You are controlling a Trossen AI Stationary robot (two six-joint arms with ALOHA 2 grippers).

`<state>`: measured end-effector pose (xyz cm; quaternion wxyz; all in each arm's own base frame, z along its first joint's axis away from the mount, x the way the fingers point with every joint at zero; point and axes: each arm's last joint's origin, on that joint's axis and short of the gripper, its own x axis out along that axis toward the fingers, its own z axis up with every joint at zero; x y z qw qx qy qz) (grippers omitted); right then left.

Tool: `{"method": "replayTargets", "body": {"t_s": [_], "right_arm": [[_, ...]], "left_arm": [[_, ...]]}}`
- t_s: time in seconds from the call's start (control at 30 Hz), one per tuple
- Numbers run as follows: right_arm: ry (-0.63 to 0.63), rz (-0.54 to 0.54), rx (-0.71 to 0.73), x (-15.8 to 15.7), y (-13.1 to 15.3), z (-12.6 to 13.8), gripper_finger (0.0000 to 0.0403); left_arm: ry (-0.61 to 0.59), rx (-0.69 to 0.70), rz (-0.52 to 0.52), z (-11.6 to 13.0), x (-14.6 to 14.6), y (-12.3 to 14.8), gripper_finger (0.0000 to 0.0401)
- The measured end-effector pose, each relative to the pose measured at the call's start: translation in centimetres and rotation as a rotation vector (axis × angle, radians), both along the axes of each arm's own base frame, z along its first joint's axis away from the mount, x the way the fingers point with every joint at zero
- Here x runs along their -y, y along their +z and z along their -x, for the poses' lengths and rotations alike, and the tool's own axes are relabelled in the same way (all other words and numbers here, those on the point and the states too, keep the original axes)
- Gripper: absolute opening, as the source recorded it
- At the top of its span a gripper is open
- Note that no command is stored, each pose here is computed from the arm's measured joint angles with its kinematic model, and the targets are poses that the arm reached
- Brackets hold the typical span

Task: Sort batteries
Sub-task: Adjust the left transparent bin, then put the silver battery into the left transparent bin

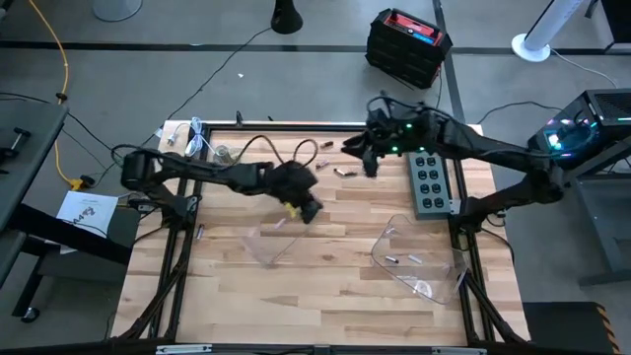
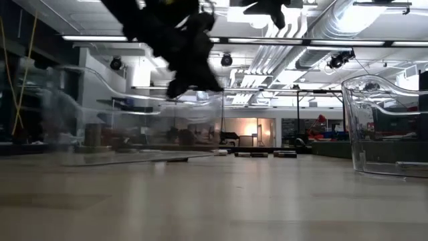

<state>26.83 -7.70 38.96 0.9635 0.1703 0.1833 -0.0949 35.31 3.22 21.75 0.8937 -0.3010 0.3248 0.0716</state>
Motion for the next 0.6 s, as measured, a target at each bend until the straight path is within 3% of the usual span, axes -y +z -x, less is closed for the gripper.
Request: {"method": "replayTargets", "body": {"t_s": [0.17, 0.3, 0.43, 0.6], "right_arm": [[-0.033, 0.026, 0.008, -0.2, 0.6, 0.9, 0.0101], [-0.031, 0.028, 0.009, -0.2, 0.7, 1.1, 0.0101], [-0.023, 0.041, -0.016, -0.3, 0.6, 1.3, 0.0100], [-0.020, 0.067, -0.045, -0.3, 0.4, 1.4, 0.0100]], "left_arm": [[-0.088, 0.105, -0.127, -4.2, -0.5, 2.5, 0.0001], [-0.192, 0.103, -0.193, -6.1, -0.8, 4.2, 0.0002], [-0.238, 0.001, -0.283, -4.9, -1.4, 7.2, 0.0001], [-0.147, -0.283, -0.459, -0.1, -2.6, 9.0, 0.0000]]}}
